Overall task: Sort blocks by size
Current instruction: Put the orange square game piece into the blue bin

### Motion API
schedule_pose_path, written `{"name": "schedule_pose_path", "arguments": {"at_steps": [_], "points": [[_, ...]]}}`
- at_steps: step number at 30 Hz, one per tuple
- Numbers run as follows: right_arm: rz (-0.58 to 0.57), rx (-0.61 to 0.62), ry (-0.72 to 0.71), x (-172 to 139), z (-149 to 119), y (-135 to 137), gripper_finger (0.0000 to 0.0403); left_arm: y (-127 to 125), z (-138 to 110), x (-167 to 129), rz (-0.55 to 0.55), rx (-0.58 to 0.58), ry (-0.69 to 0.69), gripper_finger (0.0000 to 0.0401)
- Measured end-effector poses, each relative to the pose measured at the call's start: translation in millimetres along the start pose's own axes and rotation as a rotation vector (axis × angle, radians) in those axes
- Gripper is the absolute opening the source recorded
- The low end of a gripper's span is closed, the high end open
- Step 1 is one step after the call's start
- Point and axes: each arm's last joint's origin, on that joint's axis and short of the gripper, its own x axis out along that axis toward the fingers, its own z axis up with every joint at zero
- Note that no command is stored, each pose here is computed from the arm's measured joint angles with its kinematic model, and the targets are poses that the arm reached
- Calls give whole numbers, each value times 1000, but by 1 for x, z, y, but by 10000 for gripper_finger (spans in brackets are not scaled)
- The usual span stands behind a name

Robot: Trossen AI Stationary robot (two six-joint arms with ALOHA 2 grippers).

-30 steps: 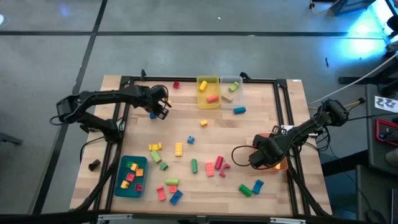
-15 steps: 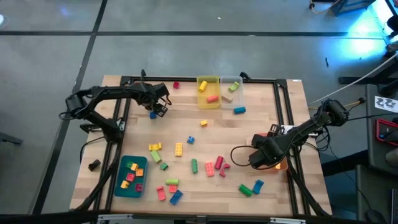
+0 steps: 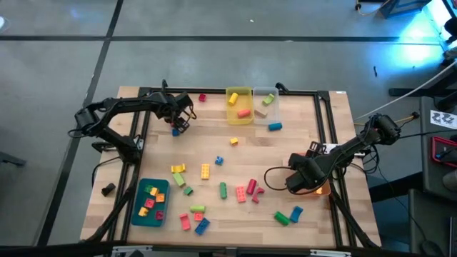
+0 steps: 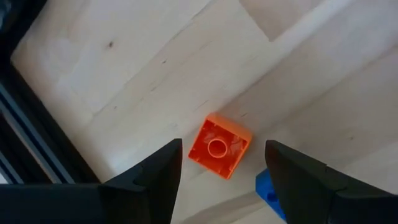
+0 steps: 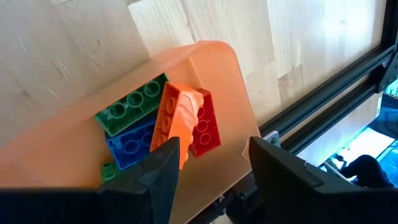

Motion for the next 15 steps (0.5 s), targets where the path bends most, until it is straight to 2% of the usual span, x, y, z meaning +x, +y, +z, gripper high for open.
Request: {"name": "schedule_pose_path", "arguments": {"at_steps": [6,15], "points": [[8,2,-6,0,1,1,195,0,0,0,-1,150,3,214],[44,13,-31,0,3,4,195,1,-12,11,-17,267,58,214]]}}
